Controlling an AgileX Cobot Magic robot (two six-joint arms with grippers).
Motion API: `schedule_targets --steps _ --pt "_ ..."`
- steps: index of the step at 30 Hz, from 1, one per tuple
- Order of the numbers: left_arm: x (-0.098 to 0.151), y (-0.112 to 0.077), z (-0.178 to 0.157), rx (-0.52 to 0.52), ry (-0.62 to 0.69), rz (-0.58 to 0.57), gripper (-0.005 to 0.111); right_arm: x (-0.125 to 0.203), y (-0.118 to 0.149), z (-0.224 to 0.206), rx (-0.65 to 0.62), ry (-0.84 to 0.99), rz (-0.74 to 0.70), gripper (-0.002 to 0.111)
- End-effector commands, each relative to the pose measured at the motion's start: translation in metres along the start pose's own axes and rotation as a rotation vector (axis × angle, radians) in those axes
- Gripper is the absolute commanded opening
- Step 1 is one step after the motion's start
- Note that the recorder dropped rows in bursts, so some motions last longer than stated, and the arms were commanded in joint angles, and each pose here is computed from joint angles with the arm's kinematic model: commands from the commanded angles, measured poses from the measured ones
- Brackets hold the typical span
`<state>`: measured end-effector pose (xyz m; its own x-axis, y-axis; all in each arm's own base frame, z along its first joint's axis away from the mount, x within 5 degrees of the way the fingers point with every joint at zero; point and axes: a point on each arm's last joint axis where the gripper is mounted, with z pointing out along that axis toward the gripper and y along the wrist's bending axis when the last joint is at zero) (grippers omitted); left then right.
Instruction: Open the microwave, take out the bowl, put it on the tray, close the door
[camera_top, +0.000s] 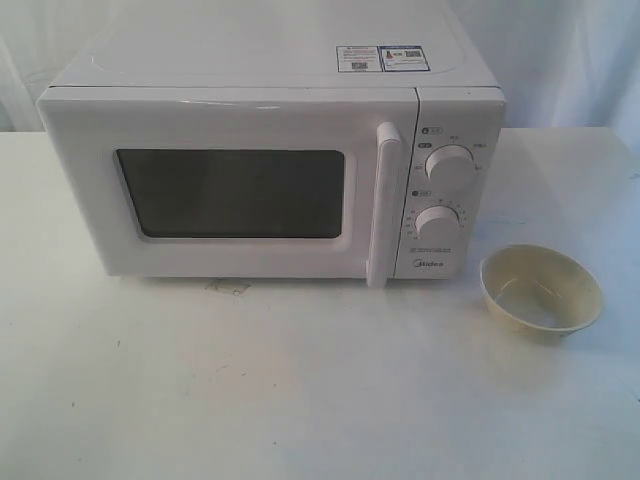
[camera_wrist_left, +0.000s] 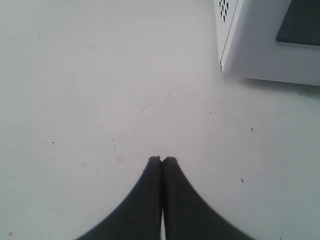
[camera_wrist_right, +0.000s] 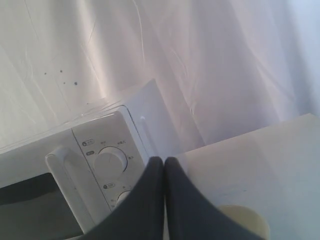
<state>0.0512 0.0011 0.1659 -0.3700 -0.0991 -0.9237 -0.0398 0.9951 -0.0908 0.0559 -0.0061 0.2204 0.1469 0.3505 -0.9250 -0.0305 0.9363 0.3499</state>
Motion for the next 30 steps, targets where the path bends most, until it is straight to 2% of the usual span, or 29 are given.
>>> schedule_targets --steps 1,8,12,14,21,30 --pt "0.001 0.001 0.0 -0.006 0.001 0.006 0.0 0.001 -0.002 -0.001 0.013 -0.009 -0.012 0.0" --pt "0.001 0.001 0.0 -0.006 0.001 0.006 0.0 0.001 -0.001 -0.001 0.004 -0.009 -0.016 0.0" --pt "0.001 0.001 0.0 -0.006 0.001 0.006 0.0 0.009 0.009 -0.001 -0.106 0.069 -0.174 0.0" --pt "0.001 0.001 0.0 -0.006 0.001 0.006 0.0 0.014 0.009 -0.002 -0.116 0.121 -0.224 0.0" --pt "0.001 0.001 0.0 -0.006 0.001 0.006 0.0 0.037 -0.007 -0.008 0.018 0.405 -0.282 0.0" --pt "0.001 0.001 0.0 -0.006 0.001 0.006 0.0 0.038 -0.008 -0.008 0.023 0.418 -0.304 0.0"
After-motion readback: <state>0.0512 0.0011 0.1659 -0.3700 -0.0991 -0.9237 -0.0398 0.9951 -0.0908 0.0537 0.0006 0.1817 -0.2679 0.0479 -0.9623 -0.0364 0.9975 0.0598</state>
